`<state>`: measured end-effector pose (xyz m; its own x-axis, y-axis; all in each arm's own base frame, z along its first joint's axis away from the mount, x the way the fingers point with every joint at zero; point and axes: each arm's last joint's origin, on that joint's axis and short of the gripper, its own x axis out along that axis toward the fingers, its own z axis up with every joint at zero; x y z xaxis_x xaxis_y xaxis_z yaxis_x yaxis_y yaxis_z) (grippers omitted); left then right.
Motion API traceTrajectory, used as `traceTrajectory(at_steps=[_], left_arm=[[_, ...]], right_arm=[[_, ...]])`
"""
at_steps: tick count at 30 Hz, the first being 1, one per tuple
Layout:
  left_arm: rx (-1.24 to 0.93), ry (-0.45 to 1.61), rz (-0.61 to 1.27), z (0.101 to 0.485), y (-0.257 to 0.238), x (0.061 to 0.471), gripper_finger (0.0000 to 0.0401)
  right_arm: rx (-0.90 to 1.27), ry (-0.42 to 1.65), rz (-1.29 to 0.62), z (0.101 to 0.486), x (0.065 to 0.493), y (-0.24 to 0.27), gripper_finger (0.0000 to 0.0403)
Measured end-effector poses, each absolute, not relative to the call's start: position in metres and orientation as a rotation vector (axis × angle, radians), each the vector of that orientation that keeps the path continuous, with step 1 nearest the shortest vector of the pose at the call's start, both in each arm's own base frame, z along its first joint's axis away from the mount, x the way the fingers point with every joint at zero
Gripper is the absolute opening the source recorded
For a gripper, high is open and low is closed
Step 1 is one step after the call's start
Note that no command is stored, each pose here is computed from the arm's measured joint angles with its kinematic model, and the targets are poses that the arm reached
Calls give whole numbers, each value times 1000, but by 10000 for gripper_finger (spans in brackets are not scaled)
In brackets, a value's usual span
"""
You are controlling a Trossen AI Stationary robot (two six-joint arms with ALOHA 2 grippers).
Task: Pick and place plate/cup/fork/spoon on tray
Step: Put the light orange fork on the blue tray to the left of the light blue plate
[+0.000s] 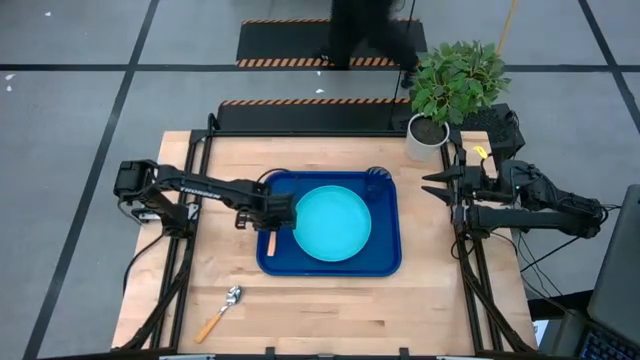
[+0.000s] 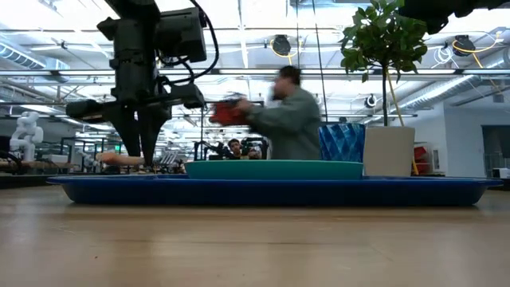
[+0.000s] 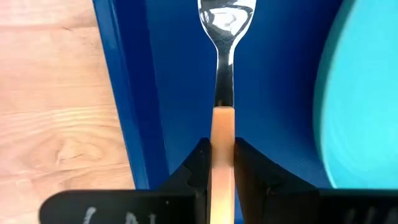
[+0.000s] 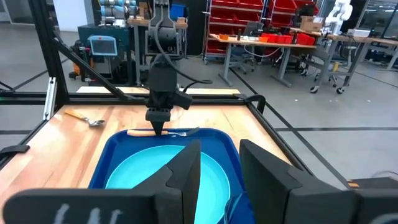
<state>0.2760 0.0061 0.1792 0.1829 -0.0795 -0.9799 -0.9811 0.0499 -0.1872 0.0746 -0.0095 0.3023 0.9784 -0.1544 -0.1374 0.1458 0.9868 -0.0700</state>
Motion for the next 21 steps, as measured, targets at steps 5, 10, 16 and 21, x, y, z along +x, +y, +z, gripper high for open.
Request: traceTrajectory(at_steps=[5,10,16,21], left_arm=[[-1307,1156,1009,171,5,272,41],[-1298,1162,1026,166,6,268,41],[-1314,1113,1009,163,6,271,41],[-1305,1114,1033,160,7,267,41]], right_arm=[[-60,146,-151,302,75,-10,106],[-60,145,-151,302,75,-10,106],[-62,145,-151,302,75,-10,106],[-63,145,-151,302,75,-10,106]])
